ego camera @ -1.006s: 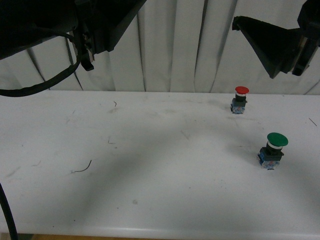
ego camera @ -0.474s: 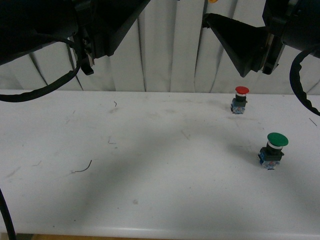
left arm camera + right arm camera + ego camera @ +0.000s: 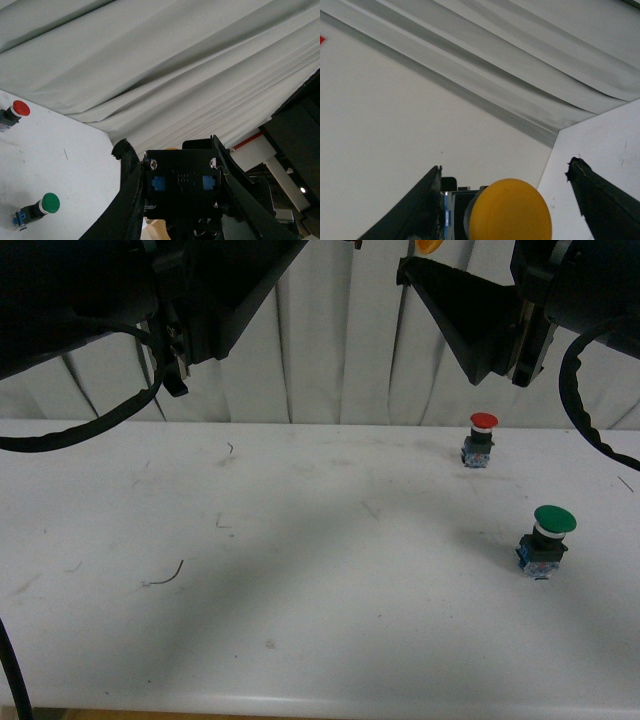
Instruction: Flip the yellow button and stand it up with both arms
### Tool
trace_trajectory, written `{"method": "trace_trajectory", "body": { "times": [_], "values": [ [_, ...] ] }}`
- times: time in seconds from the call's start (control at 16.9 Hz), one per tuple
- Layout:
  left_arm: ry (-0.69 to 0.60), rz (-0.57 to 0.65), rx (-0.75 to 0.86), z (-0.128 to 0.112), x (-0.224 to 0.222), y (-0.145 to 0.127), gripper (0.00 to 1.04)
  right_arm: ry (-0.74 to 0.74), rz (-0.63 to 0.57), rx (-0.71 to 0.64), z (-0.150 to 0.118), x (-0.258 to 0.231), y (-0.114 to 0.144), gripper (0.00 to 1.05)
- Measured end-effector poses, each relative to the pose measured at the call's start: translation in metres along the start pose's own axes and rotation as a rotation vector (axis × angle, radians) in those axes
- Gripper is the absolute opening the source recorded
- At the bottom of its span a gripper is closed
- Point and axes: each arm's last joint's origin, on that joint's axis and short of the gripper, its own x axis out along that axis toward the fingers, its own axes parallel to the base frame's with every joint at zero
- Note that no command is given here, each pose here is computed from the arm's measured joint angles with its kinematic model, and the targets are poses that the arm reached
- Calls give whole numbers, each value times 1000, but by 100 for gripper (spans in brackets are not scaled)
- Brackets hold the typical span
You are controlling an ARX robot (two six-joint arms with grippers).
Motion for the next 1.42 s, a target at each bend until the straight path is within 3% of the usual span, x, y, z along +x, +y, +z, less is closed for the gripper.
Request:
{"method": "trace_trajectory", "body": {
  "times": [0.24, 0.3, 0.89, 0.95, 1.18, 1.3, 1.42],
  "values": [
    [6, 2, -7, -2, 0, 0, 35, 1, 8, 16, -2, 3, 1, 38],
    [7, 4, -13, -3, -1, 1, 35, -5, 7, 29, -2, 3, 2, 35],
    [5, 8, -14, -3, -2, 1, 35, -7, 5, 32, -2, 3, 1, 35],
    [4, 8, -15, -3, -2, 1, 40, -7, 5, 31, -2, 3, 1, 35],
    [-9, 22, -14, -3, -5, 3, 84, -7, 3, 22, -2, 3, 1, 35],
    [-18, 29, -12, -1, -8, 4, 100, -13, -1, 20, 0, 2, 0, 35],
    [-43, 29, -3, 5, -13, 0, 98, -14, -2, 20, 0, 2, 0, 35]
  ]
}}
